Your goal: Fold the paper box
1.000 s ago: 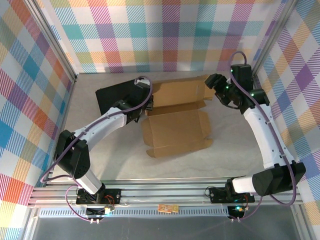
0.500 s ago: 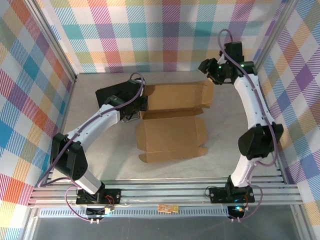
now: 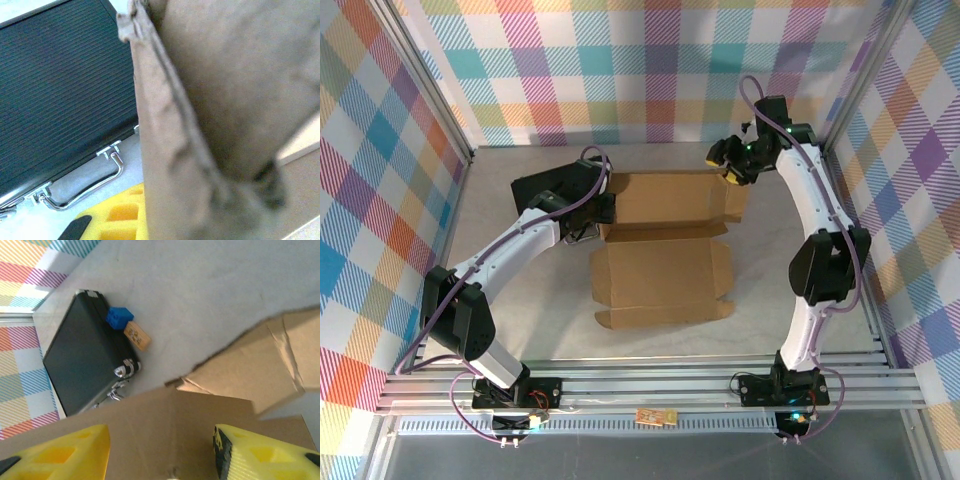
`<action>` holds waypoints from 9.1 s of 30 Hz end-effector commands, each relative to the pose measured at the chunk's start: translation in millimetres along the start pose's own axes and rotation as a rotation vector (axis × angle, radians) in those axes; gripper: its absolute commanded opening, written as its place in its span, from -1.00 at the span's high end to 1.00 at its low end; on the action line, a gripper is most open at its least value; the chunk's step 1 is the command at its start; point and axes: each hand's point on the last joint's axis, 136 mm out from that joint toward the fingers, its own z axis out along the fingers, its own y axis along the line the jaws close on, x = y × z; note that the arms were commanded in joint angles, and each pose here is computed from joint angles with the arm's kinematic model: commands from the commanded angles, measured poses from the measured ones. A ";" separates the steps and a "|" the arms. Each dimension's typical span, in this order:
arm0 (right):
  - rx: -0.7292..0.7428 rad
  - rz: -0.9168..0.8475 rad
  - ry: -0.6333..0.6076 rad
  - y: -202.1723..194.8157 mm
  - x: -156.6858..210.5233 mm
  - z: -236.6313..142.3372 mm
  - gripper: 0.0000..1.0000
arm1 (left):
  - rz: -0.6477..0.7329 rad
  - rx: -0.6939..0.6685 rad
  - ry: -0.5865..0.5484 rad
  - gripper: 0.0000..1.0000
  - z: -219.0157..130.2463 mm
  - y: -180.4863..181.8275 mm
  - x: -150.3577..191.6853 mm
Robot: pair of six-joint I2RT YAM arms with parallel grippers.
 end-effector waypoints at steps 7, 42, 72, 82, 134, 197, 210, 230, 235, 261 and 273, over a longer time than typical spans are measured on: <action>-0.102 0.051 0.014 14.5 7.3 -7.2 -0.04 | -0.010 0.030 -0.046 1.00 -9.4 -3.7 -21.3; -0.134 0.164 -0.260 -12.6 6.9 -37.8 -0.17 | -0.106 0.007 -0.065 1.00 -3.0 9.6 -34.6; -0.134 -0.110 -0.047 -37.9 50.6 45.5 0.54 | -0.102 0.031 -0.051 1.00 -13.4 9.9 -35.2; -0.050 -0.177 0.046 -40.7 82.7 70.4 0.52 | -0.113 0.031 -0.057 1.00 -14.8 10.2 -34.8; -0.004 -0.099 -0.082 -39.0 51.8 43.3 0.63 | -0.142 0.056 -0.078 1.00 -18.1 9.8 -44.7; 0.744 -0.835 -0.659 82.1 -20.5 -85.4 1.00 | -0.571 0.184 -0.020 1.00 22.4 26.4 -29.2; 0.869 -1.055 -0.707 130.1 0.9 -44.5 1.00 | -0.581 0.317 -0.067 1.00 14.7 4.7 -43.0; 0.046 -0.941 -0.359 168.9 42.9 -69.6 -0.10 | -0.602 0.523 -0.156 1.00 -7.9 22.8 -50.2; -0.471 -0.913 -0.252 221.3 88.0 -135.6 -0.33 | -0.616 0.582 -0.191 1.00 -2.3 24.9 -52.2; -0.739 -0.429 -0.154 166.6 -35.8 -189.6 0.05 | -0.621 0.779 -0.253 1.00 6.7 8.0 -55.1; -0.774 -0.492 -0.042 172.4 -12.0 -164.1 -0.02 | -0.610 0.801 -0.217 1.00 2.8 2.5 -56.6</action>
